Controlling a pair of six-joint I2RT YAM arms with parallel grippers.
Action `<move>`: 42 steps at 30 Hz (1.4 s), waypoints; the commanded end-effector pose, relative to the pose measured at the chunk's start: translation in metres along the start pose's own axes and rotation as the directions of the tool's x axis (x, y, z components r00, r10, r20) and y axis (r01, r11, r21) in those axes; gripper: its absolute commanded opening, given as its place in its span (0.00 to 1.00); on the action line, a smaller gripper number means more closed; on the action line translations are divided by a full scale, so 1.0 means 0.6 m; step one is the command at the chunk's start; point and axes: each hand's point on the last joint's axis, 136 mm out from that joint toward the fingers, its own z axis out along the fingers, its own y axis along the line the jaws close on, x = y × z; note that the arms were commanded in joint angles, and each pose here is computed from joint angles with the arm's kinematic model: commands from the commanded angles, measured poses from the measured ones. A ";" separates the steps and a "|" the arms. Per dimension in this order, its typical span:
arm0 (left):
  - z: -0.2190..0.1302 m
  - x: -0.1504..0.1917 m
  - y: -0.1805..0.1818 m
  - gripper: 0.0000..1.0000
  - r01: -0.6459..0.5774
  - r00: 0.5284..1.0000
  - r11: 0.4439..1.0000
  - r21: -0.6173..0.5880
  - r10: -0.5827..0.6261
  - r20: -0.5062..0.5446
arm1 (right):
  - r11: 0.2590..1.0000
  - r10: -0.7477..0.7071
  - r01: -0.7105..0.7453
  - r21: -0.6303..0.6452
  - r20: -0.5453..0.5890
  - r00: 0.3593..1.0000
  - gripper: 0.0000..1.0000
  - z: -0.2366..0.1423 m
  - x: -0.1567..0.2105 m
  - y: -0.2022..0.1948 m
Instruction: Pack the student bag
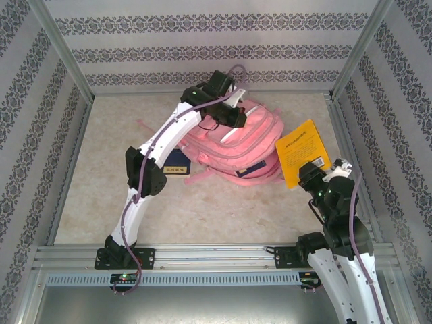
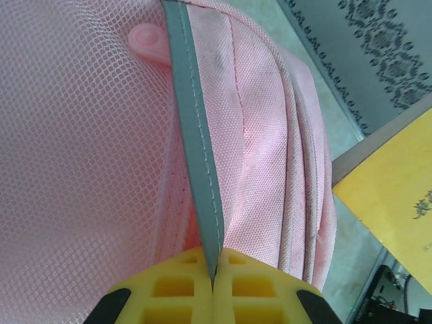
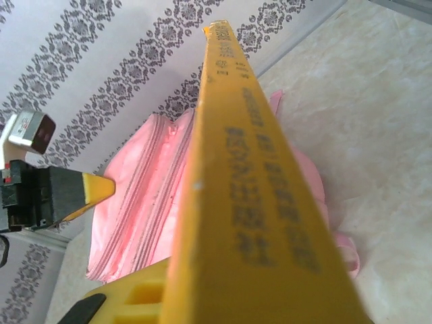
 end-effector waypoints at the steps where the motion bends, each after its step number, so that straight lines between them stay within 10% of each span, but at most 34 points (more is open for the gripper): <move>1: -0.112 -0.045 -0.063 0.00 -0.019 0.994 0.992 0.125 0.005 0.108 | 0.994 0.072 -0.069 -0.089 0.033 0.997 0.00 0.001 -0.008 0.023; 22: -0.208 -0.071 -0.086 0.00 -0.001 0.981 0.958 0.287 -0.054 0.185 | 0.943 0.276 -0.314 -0.110 -0.270 0.923 0.00 0.111 0.153 -0.026; 42: -0.215 -0.064 -0.086 0.00 0.030 0.982 0.930 0.367 -0.095 0.161 | 0.787 0.316 -0.472 -0.397 -0.399 0.861 0.00 0.144 0.096 0.181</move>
